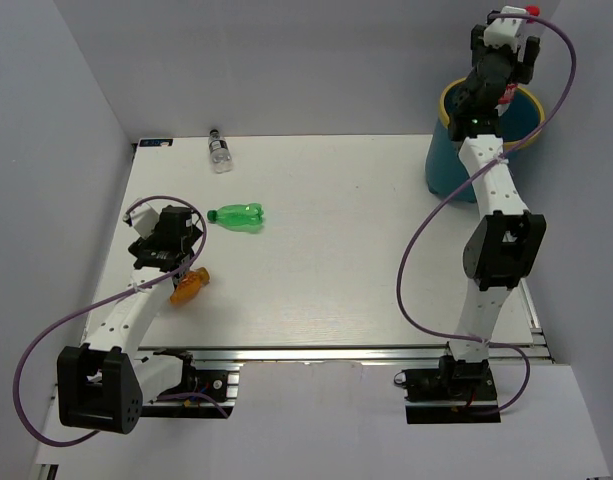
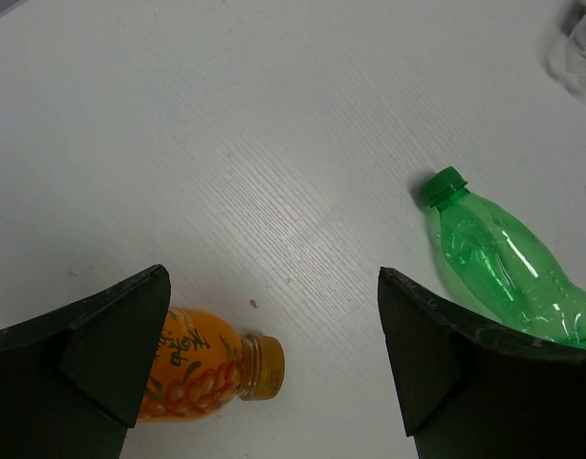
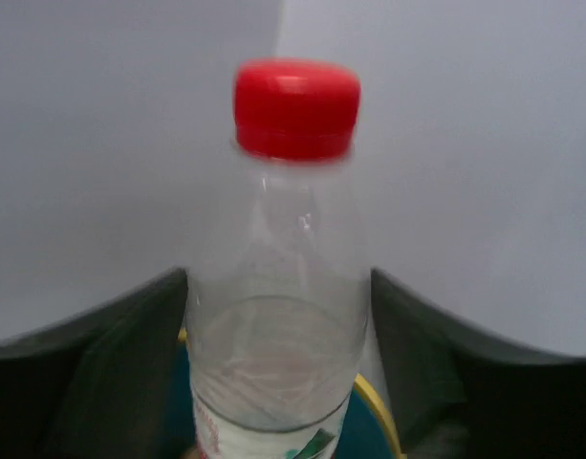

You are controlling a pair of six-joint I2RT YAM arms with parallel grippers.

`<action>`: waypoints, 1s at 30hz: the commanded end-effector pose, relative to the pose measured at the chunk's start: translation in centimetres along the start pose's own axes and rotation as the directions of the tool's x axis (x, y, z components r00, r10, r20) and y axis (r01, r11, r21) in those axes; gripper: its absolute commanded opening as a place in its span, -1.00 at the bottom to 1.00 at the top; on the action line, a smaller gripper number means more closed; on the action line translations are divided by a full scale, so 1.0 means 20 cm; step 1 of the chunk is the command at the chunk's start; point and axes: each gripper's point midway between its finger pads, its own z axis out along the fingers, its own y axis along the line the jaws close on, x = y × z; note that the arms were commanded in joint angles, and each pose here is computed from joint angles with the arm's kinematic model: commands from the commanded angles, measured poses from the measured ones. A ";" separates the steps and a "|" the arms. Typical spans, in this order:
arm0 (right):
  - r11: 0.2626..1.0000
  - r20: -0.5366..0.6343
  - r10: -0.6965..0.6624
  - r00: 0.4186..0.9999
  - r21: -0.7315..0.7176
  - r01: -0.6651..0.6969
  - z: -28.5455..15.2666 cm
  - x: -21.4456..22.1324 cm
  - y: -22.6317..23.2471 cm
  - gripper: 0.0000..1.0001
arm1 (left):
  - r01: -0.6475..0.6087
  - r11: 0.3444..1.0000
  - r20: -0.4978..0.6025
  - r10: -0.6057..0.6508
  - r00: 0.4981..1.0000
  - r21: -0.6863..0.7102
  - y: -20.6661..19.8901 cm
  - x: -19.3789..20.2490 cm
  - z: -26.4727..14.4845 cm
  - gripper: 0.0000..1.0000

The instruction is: Put the plastic bottles in the bin

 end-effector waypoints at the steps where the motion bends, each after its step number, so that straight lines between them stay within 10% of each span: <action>1: 0.998 -0.017 -0.029 0.999 0.047 0.029 0.01 -0.02 -0.08 0.73 | 0.031 0.999 0.025 -0.030 0.999 -0.025 0.02 -0.05 -0.01 0.96; 8: 0.908 -0.100 0.190 0.977 -0.361 -0.213 -0.20 -0.18 0.15 0.79 | 0.084 0.996 0.020 -0.084 0.996 -0.008 0.00 -0.05 -0.03 0.96; 12: 0.538 -0.160 0.427 0.890 -0.746 -0.392 -0.65 -0.55 0.32 0.79 | 0.128 0.992 -0.002 -0.128 0.992 -0.016 0.01 -0.04 -0.05 0.96; 15: 0.330 -0.255 0.346 0.903 -0.868 -0.372 -1.03 -0.53 0.50 0.79 | 0.177 0.984 -0.034 -0.178 0.983 -0.025 0.01 -0.01 -0.07 0.96; 21: 0.206 -0.293 0.267 0.918 -0.913 -0.351 -1.61 -0.37 0.67 0.79 | 0.254 0.957 -0.079 -0.267 0.961 -0.142 0.13 0.04 -0.15 0.96; 30: 0.106 -0.631 0.018 0.775 -0.770 -0.629 -2.01 0.24 0.75 0.79 | 0.312 0.921 -0.104 -0.342 0.934 -0.232 0.29 0.19 -0.18 0.96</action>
